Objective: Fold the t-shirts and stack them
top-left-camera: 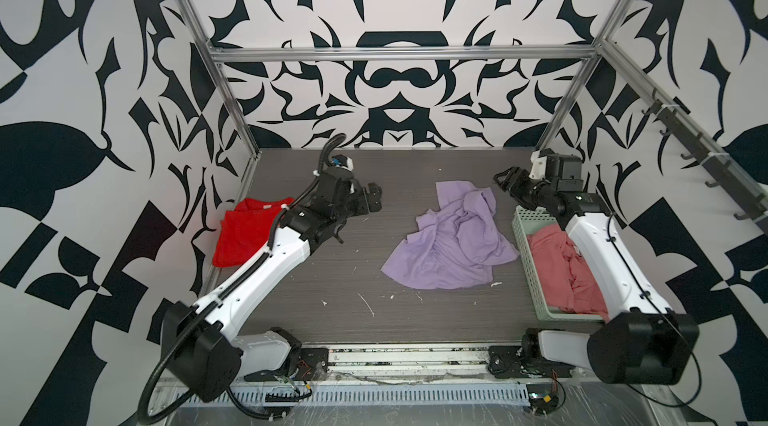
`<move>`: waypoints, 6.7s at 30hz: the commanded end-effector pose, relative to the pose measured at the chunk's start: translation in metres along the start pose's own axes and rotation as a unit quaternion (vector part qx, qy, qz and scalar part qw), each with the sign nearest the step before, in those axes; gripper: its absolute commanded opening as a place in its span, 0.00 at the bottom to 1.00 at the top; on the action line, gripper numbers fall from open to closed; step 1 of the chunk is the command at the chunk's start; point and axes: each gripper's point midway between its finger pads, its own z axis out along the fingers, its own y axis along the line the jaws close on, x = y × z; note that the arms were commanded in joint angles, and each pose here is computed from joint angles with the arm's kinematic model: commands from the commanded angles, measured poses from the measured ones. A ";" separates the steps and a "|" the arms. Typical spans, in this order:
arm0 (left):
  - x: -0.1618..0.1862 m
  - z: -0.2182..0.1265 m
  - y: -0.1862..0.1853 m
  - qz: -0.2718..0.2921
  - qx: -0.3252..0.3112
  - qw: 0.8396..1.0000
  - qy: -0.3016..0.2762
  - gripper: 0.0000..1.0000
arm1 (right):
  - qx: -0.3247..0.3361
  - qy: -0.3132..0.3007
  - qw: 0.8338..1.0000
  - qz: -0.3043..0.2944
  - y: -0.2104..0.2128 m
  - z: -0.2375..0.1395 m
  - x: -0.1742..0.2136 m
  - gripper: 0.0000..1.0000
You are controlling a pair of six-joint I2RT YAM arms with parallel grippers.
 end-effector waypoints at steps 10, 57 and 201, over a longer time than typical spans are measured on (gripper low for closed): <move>0.164 0.046 0.004 0.103 -0.061 0.963 0.239 0.99 | 0.089 0.087 0.990 0.068 -0.079 -0.010 0.119 0.73; -0.034 -0.043 -0.102 0.049 0.126 0.991 -0.010 0.00 | -0.083 -0.072 0.994 0.000 0.069 -0.067 0.038 0.00; 0.167 0.033 0.220 -0.273 -0.294 0.894 0.200 0.55 | 0.152 0.148 0.955 -0.208 0.052 0.246 0.142 0.53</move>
